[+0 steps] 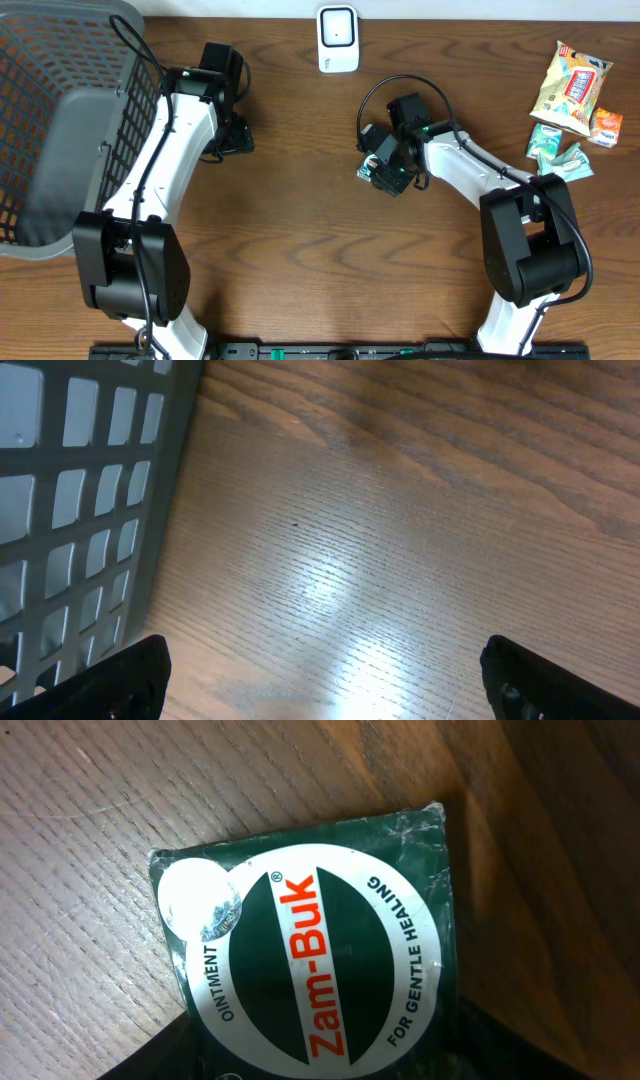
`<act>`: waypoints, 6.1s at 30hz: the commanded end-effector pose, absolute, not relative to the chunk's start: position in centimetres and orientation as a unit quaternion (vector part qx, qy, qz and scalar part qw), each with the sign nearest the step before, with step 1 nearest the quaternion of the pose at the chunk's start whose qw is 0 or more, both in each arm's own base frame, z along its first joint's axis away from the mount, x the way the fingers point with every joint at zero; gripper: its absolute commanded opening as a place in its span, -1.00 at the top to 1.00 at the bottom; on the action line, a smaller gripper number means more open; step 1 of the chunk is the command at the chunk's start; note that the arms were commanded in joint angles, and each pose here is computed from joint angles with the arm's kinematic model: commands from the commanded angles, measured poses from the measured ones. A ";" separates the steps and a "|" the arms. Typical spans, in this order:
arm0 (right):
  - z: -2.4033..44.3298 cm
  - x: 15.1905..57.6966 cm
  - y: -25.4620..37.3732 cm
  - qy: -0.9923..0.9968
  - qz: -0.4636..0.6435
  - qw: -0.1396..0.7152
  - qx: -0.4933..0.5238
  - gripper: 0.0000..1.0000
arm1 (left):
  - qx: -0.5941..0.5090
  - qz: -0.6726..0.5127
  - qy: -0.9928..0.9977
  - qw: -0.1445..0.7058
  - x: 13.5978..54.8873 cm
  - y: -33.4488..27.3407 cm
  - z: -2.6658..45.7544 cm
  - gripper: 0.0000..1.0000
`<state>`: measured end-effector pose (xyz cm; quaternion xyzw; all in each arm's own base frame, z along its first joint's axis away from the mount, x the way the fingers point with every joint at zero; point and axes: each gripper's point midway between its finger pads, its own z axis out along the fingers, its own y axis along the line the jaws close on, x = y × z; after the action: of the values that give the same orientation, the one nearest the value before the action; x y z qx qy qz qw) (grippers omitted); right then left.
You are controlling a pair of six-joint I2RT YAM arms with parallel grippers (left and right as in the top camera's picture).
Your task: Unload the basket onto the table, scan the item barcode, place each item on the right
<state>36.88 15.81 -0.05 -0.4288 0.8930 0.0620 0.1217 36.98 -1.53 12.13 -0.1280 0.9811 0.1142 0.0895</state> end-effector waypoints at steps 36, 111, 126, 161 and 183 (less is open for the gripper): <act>8.1 38.0 13.6 0.904 -0.008 0.195 -0.380 -0.08 | -0.135 0.120 0.979 0.092 36.8 -1.1 12.4 -0.96; 3.9 32.8 8.6 0.995 -0.077 0.054 0.040 0.98 | -0.135 0.120 0.979 0.092 36.8 -1.1 12.4 -0.96; 9.7 35.3 6.0 0.989 -0.047 0.139 0.031 -0.85 | -0.135 0.120 0.979 0.092 36.8 -1.1 12.4 -0.96; -0.3 32.5 7.6 0.988 0.047 0.129 -0.067 -0.60 | -0.135 0.120 0.979 0.092 36.8 -1.1 12.4 -0.96; -1.0 32.5 8.7 0.989 0.062 0.110 -0.072 -0.15 | -0.135 0.120 0.979 0.092 36.8 -1.1 12.4 -0.96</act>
<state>33.26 7.33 -0.12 -0.0726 0.9878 0.0226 0.1362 36.98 -1.53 12.13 -0.1280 0.9811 0.1142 0.0895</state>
